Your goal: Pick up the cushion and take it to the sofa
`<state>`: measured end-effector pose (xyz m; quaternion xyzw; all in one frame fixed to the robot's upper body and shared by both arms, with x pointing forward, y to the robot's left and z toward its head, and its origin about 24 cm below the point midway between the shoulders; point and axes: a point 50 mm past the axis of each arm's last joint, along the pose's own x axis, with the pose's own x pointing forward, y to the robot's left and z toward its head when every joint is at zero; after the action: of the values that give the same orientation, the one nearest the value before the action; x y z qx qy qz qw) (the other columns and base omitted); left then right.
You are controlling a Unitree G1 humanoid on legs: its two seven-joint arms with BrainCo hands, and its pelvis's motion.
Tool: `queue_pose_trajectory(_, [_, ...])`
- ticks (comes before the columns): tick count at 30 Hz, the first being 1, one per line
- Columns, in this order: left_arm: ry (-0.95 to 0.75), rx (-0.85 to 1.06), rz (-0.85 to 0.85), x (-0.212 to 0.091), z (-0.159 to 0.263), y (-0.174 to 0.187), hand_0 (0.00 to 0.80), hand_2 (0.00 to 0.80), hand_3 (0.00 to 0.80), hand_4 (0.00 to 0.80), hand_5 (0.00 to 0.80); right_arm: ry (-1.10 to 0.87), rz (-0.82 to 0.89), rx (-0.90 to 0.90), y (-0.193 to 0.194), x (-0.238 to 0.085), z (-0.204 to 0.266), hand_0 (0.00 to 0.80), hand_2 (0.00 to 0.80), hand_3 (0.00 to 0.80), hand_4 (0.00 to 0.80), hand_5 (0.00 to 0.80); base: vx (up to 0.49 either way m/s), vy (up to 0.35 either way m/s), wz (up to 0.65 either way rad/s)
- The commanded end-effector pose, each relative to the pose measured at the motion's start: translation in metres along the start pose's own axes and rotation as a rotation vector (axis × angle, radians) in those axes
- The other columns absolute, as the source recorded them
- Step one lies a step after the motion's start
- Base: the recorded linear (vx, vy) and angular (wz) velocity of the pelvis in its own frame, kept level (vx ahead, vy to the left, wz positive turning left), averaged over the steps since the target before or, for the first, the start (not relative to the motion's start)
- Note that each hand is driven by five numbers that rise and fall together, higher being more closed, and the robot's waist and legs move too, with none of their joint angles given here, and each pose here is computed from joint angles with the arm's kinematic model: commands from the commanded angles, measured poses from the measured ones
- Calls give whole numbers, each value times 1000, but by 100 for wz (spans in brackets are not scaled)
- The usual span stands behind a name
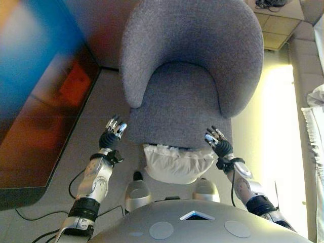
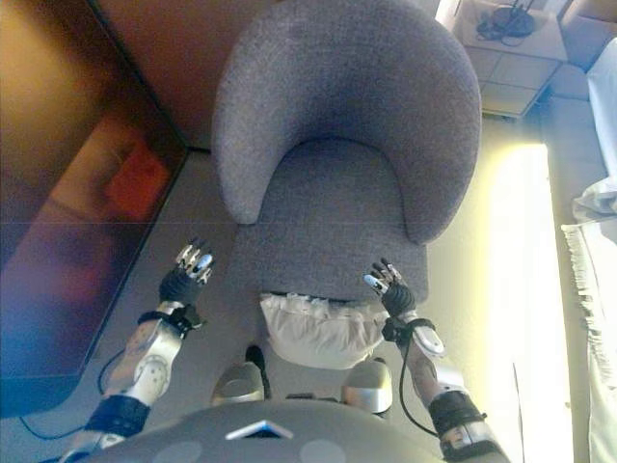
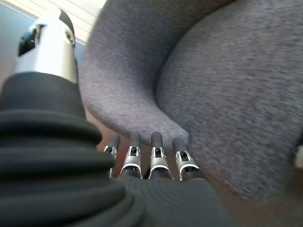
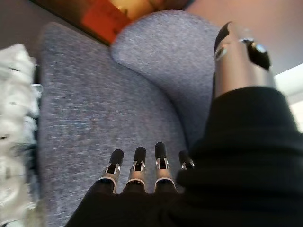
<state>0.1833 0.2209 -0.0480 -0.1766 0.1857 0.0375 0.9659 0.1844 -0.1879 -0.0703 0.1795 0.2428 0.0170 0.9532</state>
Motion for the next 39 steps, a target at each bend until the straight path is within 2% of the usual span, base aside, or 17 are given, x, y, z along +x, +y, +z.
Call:
queue_pose_trajectory(1, [-128, 22, -81, 8, 31, -7, 0, 0, 0, 0, 0, -182, 100, 94, 14, 7, 36, 0, 0, 0, 0, 0, 66, 28, -4])
queue_pose_trajectory(4, [-94, -185, -207, 8, 27, -16, 0, 0, 0, 0, 0, -189, 277, 357, 29, 7, 34, 0, 0, 0, 0, 0, 44, 8, 2])
queue_pose_trajectory(6, [-42, -467, -393, 7, 19, -34, 0, 0, 0, 0, 0, -211, 490, 665, 47, 6, 33, 0, 0, 0, 0, 0, 31, -18, 12])
queue_pose_trajectory(8, [4, -882, -666, -1, 4, -61, 0, 0, 0, 0, 0, -301, 763, 1036, 65, 3, 38, 0, 0, 0, 0, 0, 45, -35, 11])
queue_pose_trajectory(9, [7, -1003, -716, -4, 1, -69, 0, 0, 0, 0, 0, -332, 814, 1128, 69, 3, 41, 0, 0, 0, 0, 0, 64, -25, 4])
queue_pose_trajectory(11, [-6, -1105, -738, -6, -11, -82, 0, 0, 0, 0, 0, -328, 787, 1160, 76, 9, 43, 0, 0, 0, 0, 0, 76, -1, 0])
queue_pose_trajectory(16, [9, -1072, -722, -7, -16, -75, 0, 0, 0, 0, 0, -268, 739, 1058, 74, 4, 28, 0, 0, 0, 0, 0, 20, 5, -8])
queue_pose_trajectory(32, [22, -1068, -678, -6, -17, -69, 0, 0, 0, 0, 0, -206, 691, 1054, 73, 2, 15, 0, 0, 0, 0, 0, 28, -2, 0])
queue_pose_trajectory(37, [-6, -789, -564, -6, -15, -52, 0, 0, 0, 0, 0, -194, 664, 1003, 69, 1, 15, 0, 0, 0, 0, 0, 25, 6, 0])
queue_pose_trajectory(39, [-44, -622, -471, -3, -5, -38, 0, 0, 0, 0, 0, -201, 658, 940, 65, -1, 18, 0, 0, 0, 0, 0, 0, 0, 0])
